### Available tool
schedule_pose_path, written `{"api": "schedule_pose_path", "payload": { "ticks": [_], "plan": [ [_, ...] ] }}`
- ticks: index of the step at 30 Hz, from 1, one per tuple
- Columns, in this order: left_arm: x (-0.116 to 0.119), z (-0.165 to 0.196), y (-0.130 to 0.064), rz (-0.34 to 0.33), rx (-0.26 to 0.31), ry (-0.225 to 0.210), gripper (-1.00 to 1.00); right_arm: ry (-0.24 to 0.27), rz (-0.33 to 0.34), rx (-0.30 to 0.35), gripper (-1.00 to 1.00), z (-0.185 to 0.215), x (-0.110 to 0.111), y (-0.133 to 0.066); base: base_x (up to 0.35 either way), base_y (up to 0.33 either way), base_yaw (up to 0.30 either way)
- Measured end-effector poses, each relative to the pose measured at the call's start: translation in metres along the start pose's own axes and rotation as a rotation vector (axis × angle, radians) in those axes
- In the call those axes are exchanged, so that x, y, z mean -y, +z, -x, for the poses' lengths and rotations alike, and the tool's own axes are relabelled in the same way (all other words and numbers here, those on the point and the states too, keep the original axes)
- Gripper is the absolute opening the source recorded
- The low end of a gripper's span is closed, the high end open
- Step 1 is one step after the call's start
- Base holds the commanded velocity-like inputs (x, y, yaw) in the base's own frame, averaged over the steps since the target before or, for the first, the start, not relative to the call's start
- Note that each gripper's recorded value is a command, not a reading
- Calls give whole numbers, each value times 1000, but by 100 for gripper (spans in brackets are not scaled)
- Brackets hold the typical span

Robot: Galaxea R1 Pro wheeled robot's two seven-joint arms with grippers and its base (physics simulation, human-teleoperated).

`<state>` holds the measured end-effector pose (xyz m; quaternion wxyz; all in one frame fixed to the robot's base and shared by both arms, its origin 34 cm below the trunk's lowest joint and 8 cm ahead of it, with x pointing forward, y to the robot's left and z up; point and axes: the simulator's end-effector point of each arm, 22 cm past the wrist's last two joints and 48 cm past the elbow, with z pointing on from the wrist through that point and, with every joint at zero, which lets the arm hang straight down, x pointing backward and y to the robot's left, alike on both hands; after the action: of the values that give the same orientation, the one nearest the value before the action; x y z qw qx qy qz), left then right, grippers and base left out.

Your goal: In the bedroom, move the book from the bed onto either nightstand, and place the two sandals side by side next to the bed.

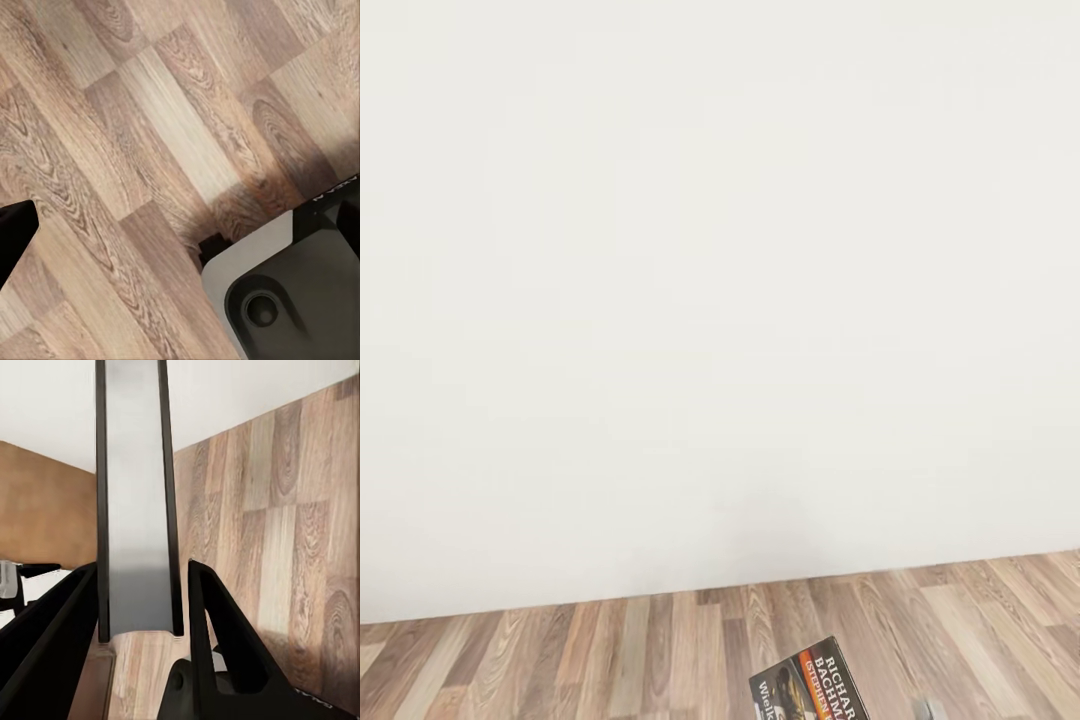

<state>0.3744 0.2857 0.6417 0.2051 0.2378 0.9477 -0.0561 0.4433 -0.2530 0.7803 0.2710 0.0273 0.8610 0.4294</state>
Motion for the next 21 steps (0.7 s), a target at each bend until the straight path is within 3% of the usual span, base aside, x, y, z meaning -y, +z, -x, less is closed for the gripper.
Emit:
{"api": "schedule_pose_path", "payload": {
  "ticks": [21],
  "plan": [
    [0, 0, 0, 0, -1, 0, 100, 0, -2, 0, -100, 0, 0, 0, 262, 0, -7]
  ]
}}
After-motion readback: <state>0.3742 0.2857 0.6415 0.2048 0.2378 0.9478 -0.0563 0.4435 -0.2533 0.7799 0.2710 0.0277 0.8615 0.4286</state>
